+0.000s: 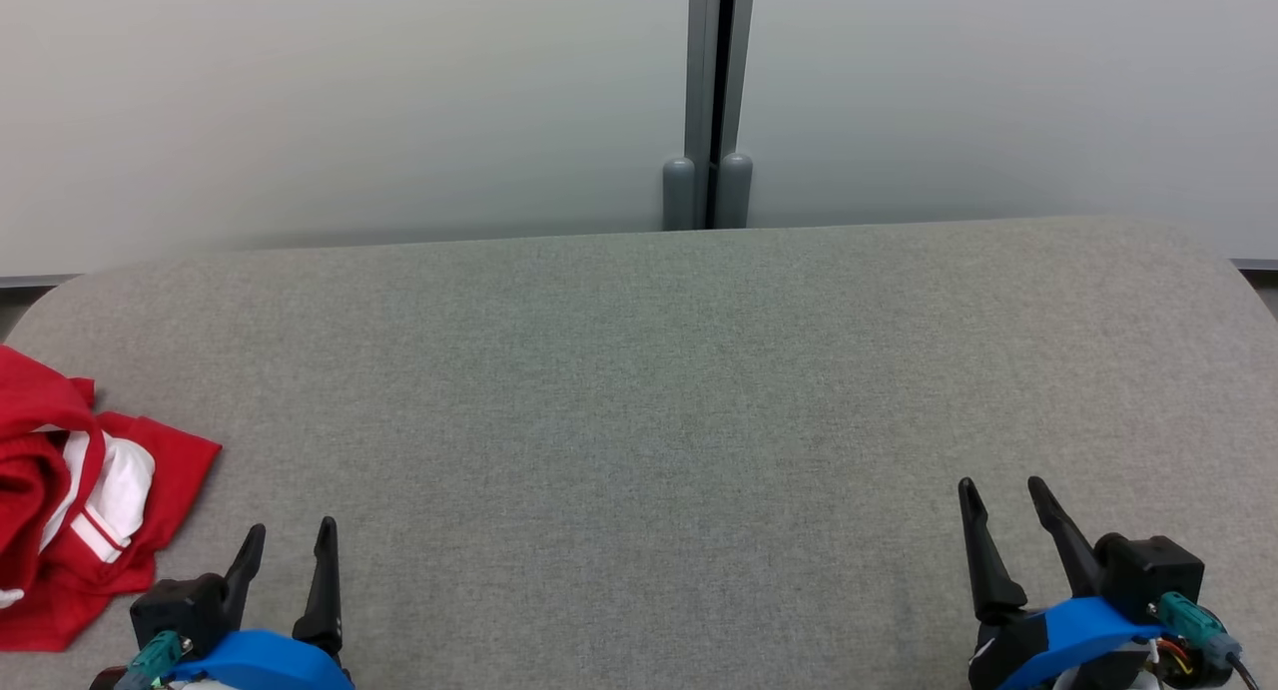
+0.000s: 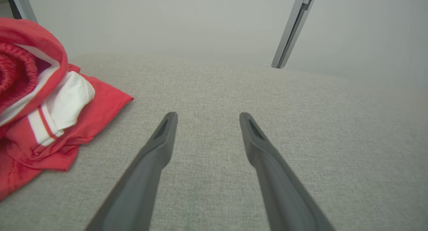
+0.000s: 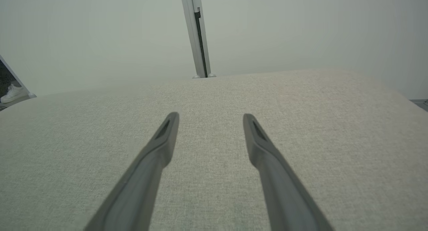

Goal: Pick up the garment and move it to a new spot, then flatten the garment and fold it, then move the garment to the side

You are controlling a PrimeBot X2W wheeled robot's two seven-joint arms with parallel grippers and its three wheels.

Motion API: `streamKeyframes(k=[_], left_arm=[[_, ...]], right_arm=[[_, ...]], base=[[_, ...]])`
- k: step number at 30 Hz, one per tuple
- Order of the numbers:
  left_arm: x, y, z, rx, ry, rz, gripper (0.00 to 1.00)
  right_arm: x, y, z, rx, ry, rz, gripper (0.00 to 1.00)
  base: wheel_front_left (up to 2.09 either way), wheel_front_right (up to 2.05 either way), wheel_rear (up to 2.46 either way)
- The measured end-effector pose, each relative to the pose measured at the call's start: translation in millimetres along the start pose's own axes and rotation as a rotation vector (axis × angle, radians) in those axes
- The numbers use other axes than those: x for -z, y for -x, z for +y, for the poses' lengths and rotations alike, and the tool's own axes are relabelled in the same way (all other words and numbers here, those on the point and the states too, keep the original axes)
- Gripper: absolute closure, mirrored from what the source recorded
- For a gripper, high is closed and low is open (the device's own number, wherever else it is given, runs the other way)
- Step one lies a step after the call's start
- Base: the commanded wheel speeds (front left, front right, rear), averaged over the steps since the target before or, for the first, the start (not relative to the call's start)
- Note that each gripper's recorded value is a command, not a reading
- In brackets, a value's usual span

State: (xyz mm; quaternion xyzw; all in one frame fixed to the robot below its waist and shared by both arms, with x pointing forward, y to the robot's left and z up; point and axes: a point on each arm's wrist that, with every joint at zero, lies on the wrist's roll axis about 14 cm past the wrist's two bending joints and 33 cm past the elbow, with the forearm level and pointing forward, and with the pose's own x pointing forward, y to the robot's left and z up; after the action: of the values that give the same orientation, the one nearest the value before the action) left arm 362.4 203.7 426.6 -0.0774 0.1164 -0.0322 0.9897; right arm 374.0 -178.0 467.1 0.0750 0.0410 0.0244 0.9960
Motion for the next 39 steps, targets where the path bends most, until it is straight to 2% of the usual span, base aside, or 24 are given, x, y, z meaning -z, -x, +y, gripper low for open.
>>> streamKeyframes(k=[15, 23, 30, 39], left_arm=[[7.2, 6.0, 2.3, 0.006, -0.104, 0.012, 0.0], [4.6, 6.9, 5.8, -0.008, -0.124, -0.005, 0.0], [6.9, 7.6, 9.3, -0.014, -0.149, -0.002, 0.0], [6.5, 19.1, 26.0, -0.064, -0.16, -0.008, 0.0]], right_arm=[[-1.2, 0.2, 4.7, -0.024, 0.079, -0.013, 0.0], [-11.8, 0.7, -1.8, -0.008, 0.111, -0.054, 0.0], [-5.2, 3.5, -5.2, -0.003, 0.143, -0.038, 0.0], [3.4, -7.1, 22.0, -0.093, 0.18, -0.018, 0.0]], base=[[0.0, 0.0, 0.0], [0.0, 0.0, 0.0], [0.0, 0.0, 0.0], [0.0, 0.0, 0.0]])
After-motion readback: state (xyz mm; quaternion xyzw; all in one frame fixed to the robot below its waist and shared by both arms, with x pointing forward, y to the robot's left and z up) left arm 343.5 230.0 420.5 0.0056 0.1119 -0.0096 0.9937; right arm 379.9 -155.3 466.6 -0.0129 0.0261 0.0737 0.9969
